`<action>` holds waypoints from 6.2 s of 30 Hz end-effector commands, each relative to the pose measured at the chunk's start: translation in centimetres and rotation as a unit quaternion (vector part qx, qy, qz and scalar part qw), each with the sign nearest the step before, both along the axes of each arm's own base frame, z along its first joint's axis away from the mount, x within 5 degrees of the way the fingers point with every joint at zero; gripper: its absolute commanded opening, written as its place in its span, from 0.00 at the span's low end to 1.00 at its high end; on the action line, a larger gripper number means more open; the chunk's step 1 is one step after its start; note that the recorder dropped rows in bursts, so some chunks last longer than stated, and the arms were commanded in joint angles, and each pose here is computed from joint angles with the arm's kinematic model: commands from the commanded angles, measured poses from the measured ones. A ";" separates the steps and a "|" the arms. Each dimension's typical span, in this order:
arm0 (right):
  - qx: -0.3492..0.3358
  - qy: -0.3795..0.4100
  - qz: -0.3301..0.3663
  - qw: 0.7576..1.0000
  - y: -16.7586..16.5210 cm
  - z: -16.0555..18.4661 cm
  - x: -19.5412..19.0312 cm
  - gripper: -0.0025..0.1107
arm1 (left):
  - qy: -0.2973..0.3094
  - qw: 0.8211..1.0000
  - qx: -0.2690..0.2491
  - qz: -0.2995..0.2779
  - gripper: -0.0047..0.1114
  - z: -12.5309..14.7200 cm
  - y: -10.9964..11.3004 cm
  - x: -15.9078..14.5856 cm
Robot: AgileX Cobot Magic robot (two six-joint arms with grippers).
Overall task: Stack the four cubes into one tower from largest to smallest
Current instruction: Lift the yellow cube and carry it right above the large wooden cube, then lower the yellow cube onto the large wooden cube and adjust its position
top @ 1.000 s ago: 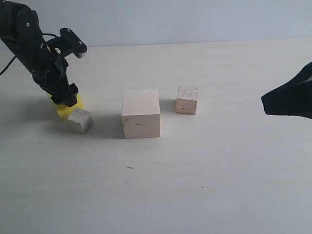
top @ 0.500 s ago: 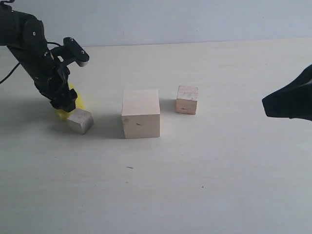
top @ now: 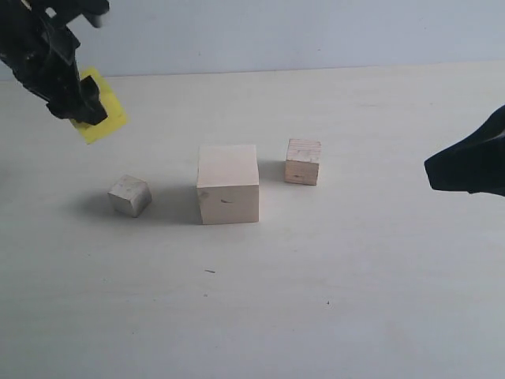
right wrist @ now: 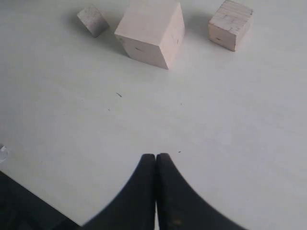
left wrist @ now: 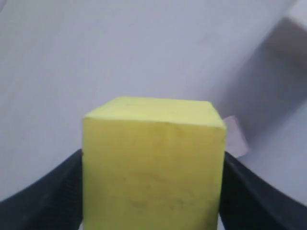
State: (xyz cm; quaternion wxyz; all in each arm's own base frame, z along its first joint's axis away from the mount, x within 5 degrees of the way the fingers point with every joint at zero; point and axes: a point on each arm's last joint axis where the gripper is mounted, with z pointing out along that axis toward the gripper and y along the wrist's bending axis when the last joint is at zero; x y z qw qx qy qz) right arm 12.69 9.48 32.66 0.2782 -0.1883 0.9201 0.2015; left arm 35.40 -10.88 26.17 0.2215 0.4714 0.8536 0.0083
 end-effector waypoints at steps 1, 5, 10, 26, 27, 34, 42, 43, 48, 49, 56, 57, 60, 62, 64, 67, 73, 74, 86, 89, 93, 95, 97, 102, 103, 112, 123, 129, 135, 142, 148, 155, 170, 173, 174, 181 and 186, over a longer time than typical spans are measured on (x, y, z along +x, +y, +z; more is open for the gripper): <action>-0.002 -0.006 0.004 1.000 0.0 -0.1 0.0 0.02 | 0.015 0.989 -0.077 -0.125 0.04 2.6 -1.7 -2.4; -0.002 -0.006 0.004 1.000 0.0 -0.1 0.0 0.02 | 0.023 0.989 -0.046 -0.141 0.04 3.5 -2.5 -3.1; -0.002 -0.003 0.005 1.000 0.0 -0.1 -0.1 0.02 | 0.025 0.983 -0.038 -0.176 0.04 4.8 -5.2 -3.2; -0.002 -0.003 0.005 1.000 0.0 -0.1 -0.1 0.02 | 0.074 0.967 0.015 -0.244 0.04 1.3 -11.0 -0.1; -0.002 -0.003 0.005 1.000 0.0 -0.1 -0.1 0.02 | 0.072 0.966 0.016 -0.246 0.04 1.2 -11.1 0.1; -0.001 -0.005 0.004 1.000 0.0 -0.1 0.0 0.02 | 0.070 0.965 0.010 -0.253 0.04 0.7 -11.9 0.9; 0.000 -0.009 0.003 1.000 0.0 0.0 0.0 0.02 | 0.079 0.954 0.022 -0.288 0.04 -1.0 -13.9 0.5; 0.000 -0.009 0.003 1.000 0.0 0.0 0.0 0.02 | 0.079 0.954 0.022 -0.287 0.04 -1.2 -13.9 0.6; -0.011 0.012 0.002 1.000 -0.1 -1.7 -0.1 0.02 | 0.077 0.955 0.021 -0.286 0.04 -1.4 -14.0 0.7; -0.011 0.014 0.002 1.000 -0.1 -1.8 -0.2 0.02 | 0.077 0.955 0.021 -0.286 0.04 -1.4 -14.0 0.7; 0.005 0.012 0.011 1.000 0.2 -1.7 -0.2 0.02 | 0.082 0.955 0.015 -0.284 0.04 -2.0 -14.2 0.9; 0.004 0.011 0.014 1.000 0.2 -1.7 -0.2 0.02 | 0.083 0.955 0.016 -0.284 0.04 -2.2 -14.3 1.0; 0.003 0.008 0.017 1.000 0.2 -1.7 -0.2 0.02 | 0.084 0.955 0.019 -0.284 0.04 -2.5 -14.3 1.1; 0.003 0.006 0.016 1.000 0.2 -1.7 -0.2 0.02 | 0.083 0.955 0.019 -0.284 0.04 -2.6 -14.3 1.1; 0.003 0.006 0.016 1.000 0.2 -1.6 -0.2 0.02 | 0.085 0.955 0.019 -0.283 0.04 -2.8 -14.3 1.2; 0.004 0.005 0.016 1.000 0.2 -1.6 -0.2 0.02 | 0.085 0.955 0.019 -0.283 0.04 -2.8 -14.3 1.2; 0.004 0.005 0.016 1.000 0.2 -1.6 -0.2 0.02 | 0.084 0.955 0.019 -0.283 0.04 -2.8 -14.3 1.2; 0.004 0.005 0.016 1.000 0.2 -1.6 -0.2 0.02 | 0.084 0.955 0.019 -0.283 0.04 -2.8 -14.3 1.2; 0.004 0.005 0.016 1.000 0.2 -1.6 -0.2 0.02 | 0.091 0.951 0.018 -0.294 0.20 -2.8 -14.3 1.0; 0.004 0.005 0.016 1.000 0.2 -1.6 -0.2 0.02 | 0.082 0.954 0.013 -0.288 0.37 -2.8 -14.4 1.2; 0.004 0.005 0.016 1.000 0.2 -1.6 -0.2 0.02 | 0.080 0.955 0.009 -0.284 0.49 -2.7 -14.5 1.2; 0.004 0.005 0.016 1.000 0.2 -1.6 -0.2 0.02 | 0.081 0.955 0.006 -0.284 0.50 -2.7 -14.5 1.2; 0.004 0.005 0.016 1.000 0.2 -1.6 -0.2 0.02 | 0.084 0.955 -0.001 -0.283 0.51 -2.7 -14.6 1.1; 0.004 0.005 0.016 1.000 0.2 -1.6 -0.2 0.02 | 0.088 0.955 -0.005 -0.283 0.51 -2.7 -14.7 1.0; 0.004 0.005 0.016 1.000 0.2 -1.6 -0.2 0.02 | 0.089 0.955 -0.003 -0.284 0.51 -2.7 -14.7 1.0; 0.003 0.007 0.016 1.000 0.2 -1.7 -0.2 0.02 | 0.096 0.958 0.015 -0.270 0.51 -2.8 -14.3 1.1; 0.003 0.007 0.016 1.000 0.2 -1.7 -0.2 0.02 | 0.101 0.959 0.008 -0.265 0.51 -2.8 -14.4 1.0; 0.003 0.007 0.016 1.000 0.2 -1.7 -0.2 0.02 | 0.109 0.958 -0.007 -0.264 0.56 -2.7 -14.6 0.8; 0.003 0.007 0.017 1.000 0.2 -1.7 -0.2 0.02 | 0.103 0.959 -0.013 -0.262 0.70 -2.7 -14.7 0.9; 0.002 0.008 0.017 1.000 0.2 -1.7 -0.2 0.02 | 0.105 0.959 -0.001 -0.265 0.70 -2.8 -14.5 0.9; 0.002 0.008 0.017 1.000 0.2 -1.7 -0.2 0.02 | 0.104 0.959 0.007 -0.265 0.70 -2.8 -14.3 1.0; 0.002 0.008 0.017 1.000 0.2 -1.7 -0.2 0.02 | 0.102 0.959 0.013 -0.265 0.69 -2.8 -14.2 1.0; 0.002 0.008 0.017 1.000 0.2 -1.7 -0.2 0.02 | 0.094 0.959 0.025 -0.265 0.69 -2.9 -14.1 1.2; 0.001 0.007 0.019 1.000 0.2 -1.7 -0.2 0.02 | 0.094 0.959 0.025 -0.265 0.69 -2.9 -14.1 1.2; 0.001 0.007 0.019 1.000 0.2 -1.7 -0.2 0.02 | 0.094 0.959 0.025 -0.265 0.69 -2.9 -14.1 1.2; 0.001 0.007 0.019 1.000 0.2 -1.7 -0.2 0.02 | 0.096 0.960 0.016 -0.264 0.69 -2.8 -14.2 1.1; 0.001 0.007 0.019 1.000 0.2 -1.7 -0.2 0.02 | 0.097 0.960 0.015 -0.263 0.69 -2.8 -14.2 1.1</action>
